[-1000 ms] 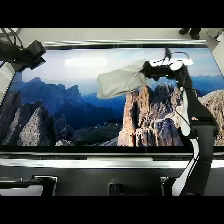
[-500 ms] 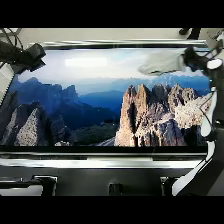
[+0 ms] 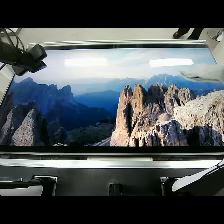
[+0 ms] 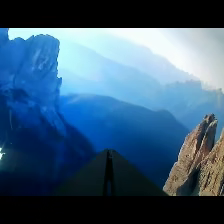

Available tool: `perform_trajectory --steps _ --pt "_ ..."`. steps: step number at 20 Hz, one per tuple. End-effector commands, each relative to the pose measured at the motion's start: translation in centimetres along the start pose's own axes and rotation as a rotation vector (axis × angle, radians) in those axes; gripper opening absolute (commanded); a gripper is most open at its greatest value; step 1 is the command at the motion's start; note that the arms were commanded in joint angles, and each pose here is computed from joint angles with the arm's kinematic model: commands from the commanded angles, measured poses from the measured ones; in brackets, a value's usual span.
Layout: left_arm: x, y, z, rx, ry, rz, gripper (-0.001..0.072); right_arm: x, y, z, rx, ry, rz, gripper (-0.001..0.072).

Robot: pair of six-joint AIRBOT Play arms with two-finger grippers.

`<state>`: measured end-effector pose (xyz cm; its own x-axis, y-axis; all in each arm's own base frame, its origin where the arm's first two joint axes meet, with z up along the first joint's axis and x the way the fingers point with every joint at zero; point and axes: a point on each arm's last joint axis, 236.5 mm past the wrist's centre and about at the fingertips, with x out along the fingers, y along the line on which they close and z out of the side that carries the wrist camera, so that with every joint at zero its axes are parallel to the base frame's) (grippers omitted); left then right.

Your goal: Fold the clothes and pants, and hang the long-sleeved shirts on hangers.

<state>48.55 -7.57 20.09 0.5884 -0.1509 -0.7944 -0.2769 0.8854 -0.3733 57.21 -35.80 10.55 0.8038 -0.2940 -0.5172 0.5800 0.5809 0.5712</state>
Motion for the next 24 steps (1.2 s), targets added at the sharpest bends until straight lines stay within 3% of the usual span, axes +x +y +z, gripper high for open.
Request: perform_trajectory --steps 1,7,12,17,24 --pt "0.1 -0.8 -0.6 0.014 0.010 -0.010 0.0018 -2.8 -9.7 2.0 0.046 0.027 -0.245 0.0034" --pt "0.1 -2.7 -2.0 0.052 0.028 -0.033 0.0018 -9.1 -19.6 -0.8 0.068 0.203 -0.656 0.0034" --pt "0.1 -3.6 -3.0 0.073 0.047 -0.039 0.0018 -13.7 -23.3 -8.1 0.119 0.503 -0.879 0.0034" --pt "0.1 -4.0 -3.7 0.087 0.065 -0.039 0.0018 -17.5 -26.2 -12.0 0.065 0.709 -1.041 0.0034" --pt "0.1 -4.1 -3.8 0.090 0.066 -0.041 0.0018 -19.7 -28.0 -11.6 -0.038 0.763 -1.134 0.0034"
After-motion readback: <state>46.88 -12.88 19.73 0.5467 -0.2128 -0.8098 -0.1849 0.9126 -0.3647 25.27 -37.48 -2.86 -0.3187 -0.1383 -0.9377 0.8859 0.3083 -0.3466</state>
